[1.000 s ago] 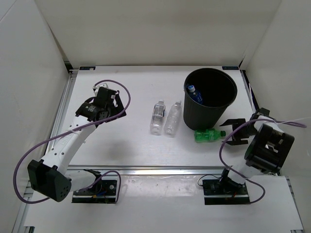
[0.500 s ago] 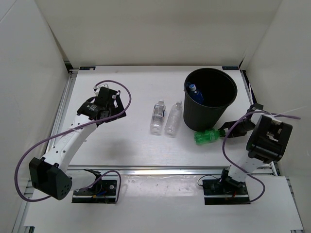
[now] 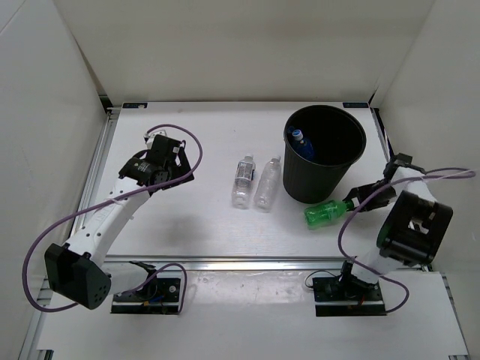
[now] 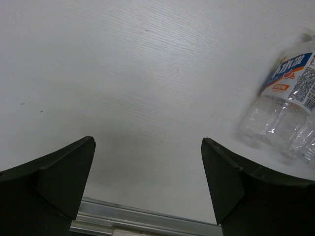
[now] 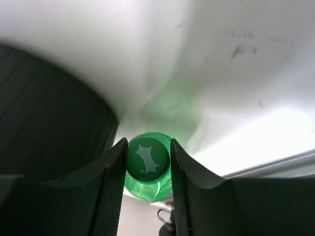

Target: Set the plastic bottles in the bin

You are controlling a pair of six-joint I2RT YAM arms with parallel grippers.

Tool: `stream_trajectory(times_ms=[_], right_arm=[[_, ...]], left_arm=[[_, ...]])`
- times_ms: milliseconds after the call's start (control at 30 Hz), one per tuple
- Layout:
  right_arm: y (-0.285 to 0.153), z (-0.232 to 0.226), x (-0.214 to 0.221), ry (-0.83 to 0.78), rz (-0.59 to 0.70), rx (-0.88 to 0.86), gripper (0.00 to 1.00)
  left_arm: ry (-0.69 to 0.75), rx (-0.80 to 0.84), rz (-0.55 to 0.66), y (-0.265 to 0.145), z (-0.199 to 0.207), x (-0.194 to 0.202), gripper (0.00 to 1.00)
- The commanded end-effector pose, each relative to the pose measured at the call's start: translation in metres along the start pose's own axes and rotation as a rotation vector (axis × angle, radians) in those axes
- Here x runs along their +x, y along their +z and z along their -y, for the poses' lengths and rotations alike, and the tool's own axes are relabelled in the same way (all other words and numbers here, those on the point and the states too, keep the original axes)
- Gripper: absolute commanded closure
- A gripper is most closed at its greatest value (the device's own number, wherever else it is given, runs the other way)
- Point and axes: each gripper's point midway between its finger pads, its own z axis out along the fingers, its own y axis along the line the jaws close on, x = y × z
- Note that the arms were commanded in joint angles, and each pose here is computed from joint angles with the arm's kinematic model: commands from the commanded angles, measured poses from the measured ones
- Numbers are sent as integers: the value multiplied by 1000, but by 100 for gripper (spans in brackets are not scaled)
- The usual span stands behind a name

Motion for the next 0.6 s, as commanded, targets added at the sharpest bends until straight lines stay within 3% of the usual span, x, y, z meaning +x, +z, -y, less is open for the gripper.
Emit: stream_trajectory(times_ms=[0,333,533,567], right_arm=[[-54,4,14,-76,89,4,100],[-171,8,85,-235,205,-235,100],[-235,-38,93,-338,272,-437,100],[-262,-53,95,-359,318,-498,100]], left_arm=[[-9,1,42,-7,-3,-6,0],[-34,13,56,-8,-3,-5,0],[-44,22,49,-7,-3,0,0],[-53,30,44,-7,-1,0,0]])
